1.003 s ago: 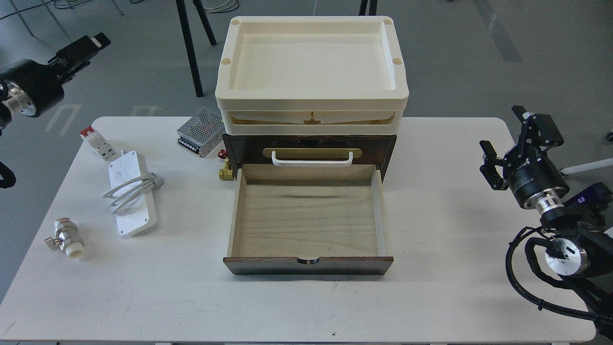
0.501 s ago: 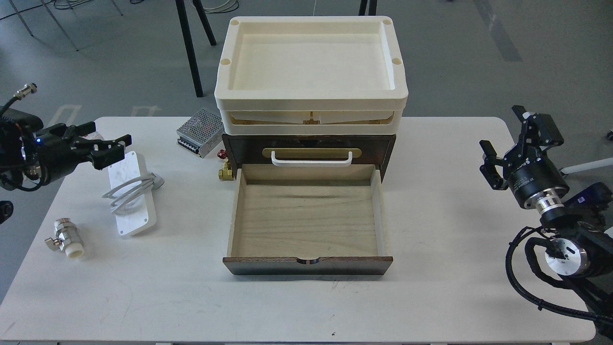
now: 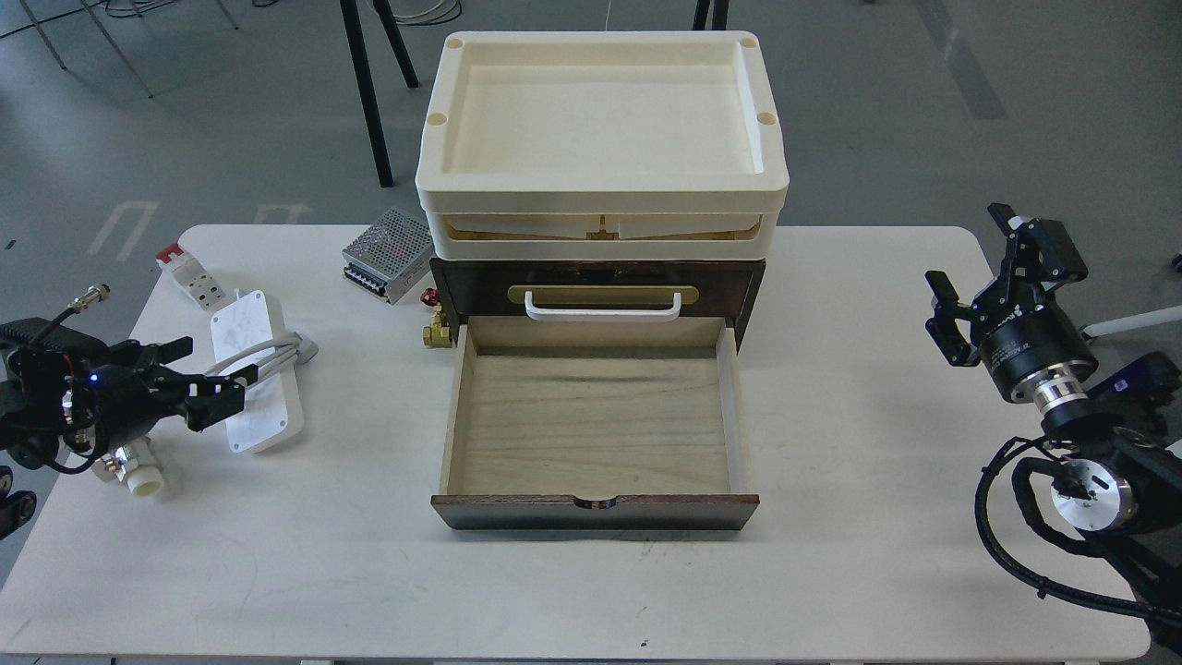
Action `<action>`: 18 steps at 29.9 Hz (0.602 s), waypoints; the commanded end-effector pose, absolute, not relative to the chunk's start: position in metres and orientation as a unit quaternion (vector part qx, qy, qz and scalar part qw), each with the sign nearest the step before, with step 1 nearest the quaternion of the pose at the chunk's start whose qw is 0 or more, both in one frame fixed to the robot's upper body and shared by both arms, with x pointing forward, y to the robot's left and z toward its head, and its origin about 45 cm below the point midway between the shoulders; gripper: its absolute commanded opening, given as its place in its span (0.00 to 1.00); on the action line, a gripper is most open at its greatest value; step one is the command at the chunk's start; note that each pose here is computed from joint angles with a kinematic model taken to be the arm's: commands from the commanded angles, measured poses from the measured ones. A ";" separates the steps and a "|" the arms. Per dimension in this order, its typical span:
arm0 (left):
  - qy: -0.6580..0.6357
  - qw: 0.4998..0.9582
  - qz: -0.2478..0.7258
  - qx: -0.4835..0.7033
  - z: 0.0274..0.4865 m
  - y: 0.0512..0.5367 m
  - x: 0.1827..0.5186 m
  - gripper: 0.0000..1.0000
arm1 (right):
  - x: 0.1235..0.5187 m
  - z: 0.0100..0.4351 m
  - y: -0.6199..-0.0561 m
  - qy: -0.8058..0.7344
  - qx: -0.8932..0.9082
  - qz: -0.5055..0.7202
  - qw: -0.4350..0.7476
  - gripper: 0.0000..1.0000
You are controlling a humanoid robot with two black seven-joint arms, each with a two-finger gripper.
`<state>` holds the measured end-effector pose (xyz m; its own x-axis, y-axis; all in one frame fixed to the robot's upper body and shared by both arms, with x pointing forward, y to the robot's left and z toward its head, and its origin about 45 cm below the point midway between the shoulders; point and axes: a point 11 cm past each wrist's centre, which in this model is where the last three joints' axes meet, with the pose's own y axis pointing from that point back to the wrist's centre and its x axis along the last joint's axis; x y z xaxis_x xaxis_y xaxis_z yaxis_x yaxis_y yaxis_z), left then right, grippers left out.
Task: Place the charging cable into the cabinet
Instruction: 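Lower the left gripper onto the white charger with coiled cable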
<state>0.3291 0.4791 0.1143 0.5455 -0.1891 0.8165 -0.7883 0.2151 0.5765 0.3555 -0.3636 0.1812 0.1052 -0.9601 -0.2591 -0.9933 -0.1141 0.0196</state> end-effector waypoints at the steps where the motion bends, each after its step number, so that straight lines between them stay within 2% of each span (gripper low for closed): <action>1: -0.417 0.652 0.230 0.590 0.106 0.478 0.332 0.96 | 0.355 0.181 -0.363 0.660 -0.739 0.104 0.080 0.99; 8: -0.404 0.665 0.235 0.583 0.088 0.463 0.329 0.96 | 0.355 0.181 -0.363 0.660 -0.739 0.104 0.080 0.99; 16: -0.373 0.659 0.301 0.579 0.083 0.466 0.335 0.96 | 0.355 0.181 -0.363 0.660 -0.739 0.104 0.080 0.99; 18: -0.367 0.648 0.309 0.591 0.079 0.472 0.335 0.90 | 0.355 0.181 -0.363 0.660 -0.739 0.104 0.080 0.99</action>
<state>0.3340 0.4661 0.0844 0.5429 -0.0474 0.8384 -0.8250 0.1566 0.5431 0.3555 -0.3632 0.1813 0.1061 -0.9599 -0.2596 -0.9932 -0.1150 0.0191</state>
